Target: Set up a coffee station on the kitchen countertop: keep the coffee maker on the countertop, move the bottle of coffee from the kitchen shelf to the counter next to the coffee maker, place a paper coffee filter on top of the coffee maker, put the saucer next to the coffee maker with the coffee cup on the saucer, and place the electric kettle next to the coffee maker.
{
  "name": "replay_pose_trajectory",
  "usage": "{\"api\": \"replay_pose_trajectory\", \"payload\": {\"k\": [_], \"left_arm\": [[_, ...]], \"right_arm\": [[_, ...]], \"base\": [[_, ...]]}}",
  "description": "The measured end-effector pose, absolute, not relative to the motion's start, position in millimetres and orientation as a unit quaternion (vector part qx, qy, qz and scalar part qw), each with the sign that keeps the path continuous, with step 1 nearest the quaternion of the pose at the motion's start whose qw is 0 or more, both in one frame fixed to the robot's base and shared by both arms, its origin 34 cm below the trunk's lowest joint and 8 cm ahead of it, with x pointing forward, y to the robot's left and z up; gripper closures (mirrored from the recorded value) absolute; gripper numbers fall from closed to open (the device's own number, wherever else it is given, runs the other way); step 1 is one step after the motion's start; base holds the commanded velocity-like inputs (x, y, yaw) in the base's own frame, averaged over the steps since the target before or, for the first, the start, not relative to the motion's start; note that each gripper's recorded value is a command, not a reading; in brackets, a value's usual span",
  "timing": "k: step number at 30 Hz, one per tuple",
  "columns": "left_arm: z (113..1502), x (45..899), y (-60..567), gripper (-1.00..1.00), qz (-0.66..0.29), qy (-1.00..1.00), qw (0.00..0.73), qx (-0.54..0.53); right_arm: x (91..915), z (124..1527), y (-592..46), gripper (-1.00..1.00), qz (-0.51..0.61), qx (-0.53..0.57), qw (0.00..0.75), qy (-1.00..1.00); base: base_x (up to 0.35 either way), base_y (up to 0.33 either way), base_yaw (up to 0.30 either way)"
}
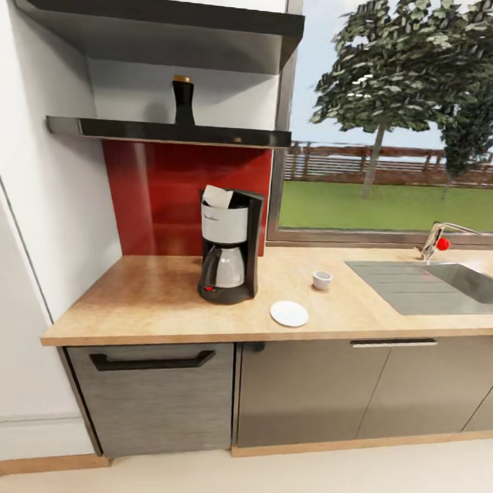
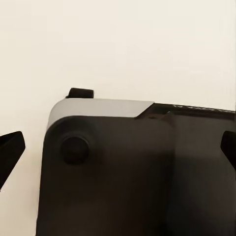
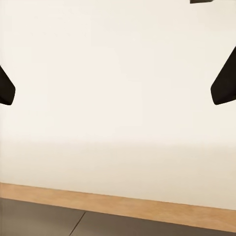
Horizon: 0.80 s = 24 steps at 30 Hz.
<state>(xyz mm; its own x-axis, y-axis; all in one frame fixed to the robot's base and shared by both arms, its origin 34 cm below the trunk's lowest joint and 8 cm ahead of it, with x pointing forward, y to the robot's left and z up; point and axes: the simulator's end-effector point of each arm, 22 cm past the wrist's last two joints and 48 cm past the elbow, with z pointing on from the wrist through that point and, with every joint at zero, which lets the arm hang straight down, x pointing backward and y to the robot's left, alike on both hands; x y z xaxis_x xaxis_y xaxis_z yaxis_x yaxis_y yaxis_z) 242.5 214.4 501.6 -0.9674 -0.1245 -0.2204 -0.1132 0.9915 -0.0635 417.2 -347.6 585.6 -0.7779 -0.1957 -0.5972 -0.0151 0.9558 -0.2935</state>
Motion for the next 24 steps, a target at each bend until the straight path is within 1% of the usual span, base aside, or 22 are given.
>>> {"api": "replay_pose_trajectory", "payload": {"k": [1, 3, 4, 7, 10, 13, 17, 18, 19, 20, 23, 24], "left_arm": [[502, 246, 216, -1.0, -0.024, 0.991, 0.121, -0.06], [518, 304, 244, -1.0, -0.009, 0.98, 0.189, -0.059], [526, 325, 248, -1.0, -0.008, 0.976, 0.209, -0.058], [540, 356, 247, -1.0, -0.015, 0.974, 0.221, -0.053], [560, 387, 235, -1.0, -0.043, 0.975, 0.213, -0.045], [593, 419, 209, -1.0, -0.105, 0.973, 0.203, -0.032], [666, 458, 151, -1.0, -0.236, 0.948, 0.213, -0.003], [697, 470, 130, -1.0, -0.282, 0.932, 0.226, 0.008], [765, 482, 89, -1.0, -0.371, 0.897, 0.24, 0.03], [804, 493, 77, -1.0, -0.397, 0.879, 0.262, 0.042], [851, 518, 60, -1.0, -0.427, 0.856, 0.285, 0.058], [877, 536, 53, -1.0, -0.438, 0.843, 0.305, 0.069]], "right_arm": [[417, 586, -348, -1.0, -0.137, -0.057, 0.328, 0.933], [417, 585, -348, -1.0, -0.137, -0.057, 0.328, 0.933], [416, 585, -348, -1.0, -0.137, -0.057, 0.328, 0.933], [416, 585, -348, -1.0, -0.137, -0.057, 0.328, 0.933], [417, 585, -348, -1.0, -0.138, -0.057, 0.328, 0.933], [417, 585, -348, -1.0, -0.138, -0.057, 0.328, 0.933], [417, 585, -348, -1.0, -0.138, -0.057, 0.328, 0.933], [417, 586, -348, -1.0, -0.138, -0.057, 0.329, 0.933], [418, 586, -348, -1.0, -0.138, -0.057, 0.329, 0.932], [418, 587, -348, -1.0, -0.138, -0.057, 0.33, 0.932], [419, 587, -348, -1.0, -0.138, -0.057, 0.331, 0.932], [420, 587, -348, -1.0, -0.138, -0.057, 0.331, 0.932]], "base": [[0.0, 0.0, 0.0], [0.0, 0.0, 0.0], [0.0, 0.0, 0.0], [0.0, 0.0, 0.0], [0.0, 0.0, 0.0], [0.0, 0.0, 0.0], [0.0, 0.0, 0.0], [0.0, 0.0, 0.0], [0.0, 0.0, 0.0], [0.0, 0.0, 0.0], [0.0, 0.0, 0.0], [0.0, 0.0, 0.0]]}}
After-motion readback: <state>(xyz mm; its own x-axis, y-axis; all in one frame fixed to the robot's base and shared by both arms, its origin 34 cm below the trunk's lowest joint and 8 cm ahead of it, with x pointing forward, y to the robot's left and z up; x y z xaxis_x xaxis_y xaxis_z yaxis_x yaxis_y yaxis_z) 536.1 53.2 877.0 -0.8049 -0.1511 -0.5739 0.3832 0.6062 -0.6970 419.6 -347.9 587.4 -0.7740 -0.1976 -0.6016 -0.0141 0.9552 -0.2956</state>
